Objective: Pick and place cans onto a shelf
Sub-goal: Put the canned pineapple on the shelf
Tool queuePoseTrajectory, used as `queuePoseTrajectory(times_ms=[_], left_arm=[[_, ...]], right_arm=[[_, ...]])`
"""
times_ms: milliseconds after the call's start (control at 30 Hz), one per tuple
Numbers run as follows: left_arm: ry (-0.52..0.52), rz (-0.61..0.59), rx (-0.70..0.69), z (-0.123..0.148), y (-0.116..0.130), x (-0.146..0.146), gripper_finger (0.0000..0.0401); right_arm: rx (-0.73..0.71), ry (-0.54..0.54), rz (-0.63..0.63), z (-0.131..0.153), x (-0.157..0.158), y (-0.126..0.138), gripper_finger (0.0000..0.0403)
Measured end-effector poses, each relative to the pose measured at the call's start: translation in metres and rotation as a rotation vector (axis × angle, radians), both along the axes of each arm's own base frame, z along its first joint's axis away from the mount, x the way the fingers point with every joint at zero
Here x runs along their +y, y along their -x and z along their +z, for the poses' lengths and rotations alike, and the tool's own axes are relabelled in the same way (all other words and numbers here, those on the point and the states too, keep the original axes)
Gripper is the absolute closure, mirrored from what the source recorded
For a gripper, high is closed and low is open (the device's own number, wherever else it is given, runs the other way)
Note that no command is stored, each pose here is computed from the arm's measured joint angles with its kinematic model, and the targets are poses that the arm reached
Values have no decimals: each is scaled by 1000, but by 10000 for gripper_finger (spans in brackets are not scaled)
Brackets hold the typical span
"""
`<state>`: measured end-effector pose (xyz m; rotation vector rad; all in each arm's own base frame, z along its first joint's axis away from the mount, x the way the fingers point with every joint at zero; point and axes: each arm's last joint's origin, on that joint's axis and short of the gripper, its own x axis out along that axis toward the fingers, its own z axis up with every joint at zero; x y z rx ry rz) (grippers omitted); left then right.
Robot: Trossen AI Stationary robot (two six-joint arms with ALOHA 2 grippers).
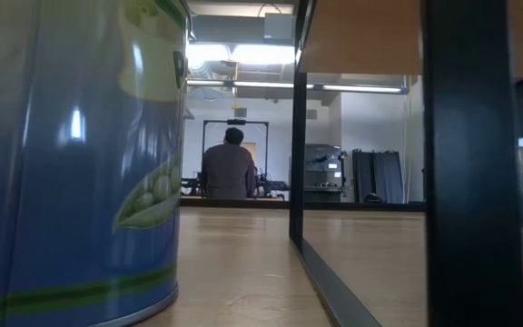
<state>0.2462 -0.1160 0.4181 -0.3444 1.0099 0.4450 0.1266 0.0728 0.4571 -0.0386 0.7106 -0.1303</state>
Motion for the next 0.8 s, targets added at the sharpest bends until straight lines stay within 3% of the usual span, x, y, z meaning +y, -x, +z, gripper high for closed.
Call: queuePoseTrajectory(times_ms=[367, 633, 800], left_arm=[[1, 503, 12, -24, 61, 114, 348], [56, 927, 84, -52, 79, 180, 348], [30, 994, 93, -72, 75, 220, 348]], right_arm=[[-34, -17, -67, 1, -1, -1, 346], [-92, -6, -165, 2, -4, -1, 346], [-114, -52, -218, 2, -4, -1, 346]])
